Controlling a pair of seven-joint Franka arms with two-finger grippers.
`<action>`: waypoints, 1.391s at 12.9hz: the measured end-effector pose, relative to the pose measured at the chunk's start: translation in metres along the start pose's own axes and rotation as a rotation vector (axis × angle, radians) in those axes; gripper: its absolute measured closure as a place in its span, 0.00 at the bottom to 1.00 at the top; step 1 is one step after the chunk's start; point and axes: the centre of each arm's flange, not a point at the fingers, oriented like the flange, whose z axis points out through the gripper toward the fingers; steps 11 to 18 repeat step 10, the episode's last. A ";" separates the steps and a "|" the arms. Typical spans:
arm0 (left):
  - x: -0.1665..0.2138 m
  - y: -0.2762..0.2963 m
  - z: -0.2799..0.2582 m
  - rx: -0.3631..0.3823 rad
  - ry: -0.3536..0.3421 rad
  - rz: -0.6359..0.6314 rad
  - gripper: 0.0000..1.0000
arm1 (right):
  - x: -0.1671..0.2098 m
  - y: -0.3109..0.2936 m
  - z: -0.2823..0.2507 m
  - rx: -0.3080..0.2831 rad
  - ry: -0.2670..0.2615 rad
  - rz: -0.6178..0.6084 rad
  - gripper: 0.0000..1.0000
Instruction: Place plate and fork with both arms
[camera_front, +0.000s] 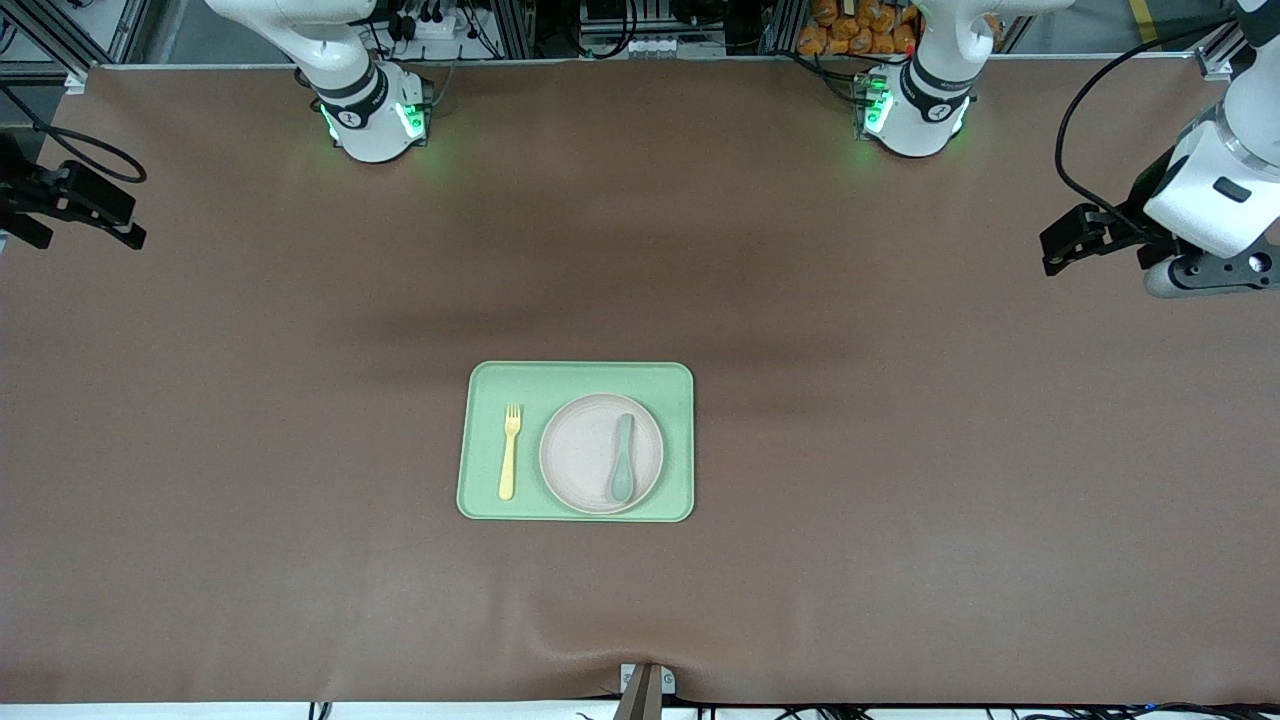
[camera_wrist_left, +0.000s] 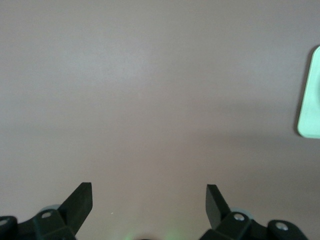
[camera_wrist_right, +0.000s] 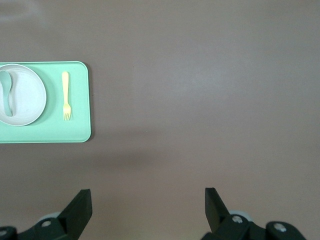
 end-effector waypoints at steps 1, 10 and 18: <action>-0.002 -0.004 -0.003 0.001 0.001 0.003 0.00 | 0.000 0.000 0.000 0.000 0.000 0.000 0.00; -0.025 -0.008 -0.030 -0.001 0.046 0.003 0.00 | 0.000 0.000 -0.001 0.000 0.001 -0.001 0.00; -0.025 -0.008 -0.030 -0.001 0.046 0.003 0.00 | 0.000 0.000 -0.001 0.000 0.001 -0.001 0.00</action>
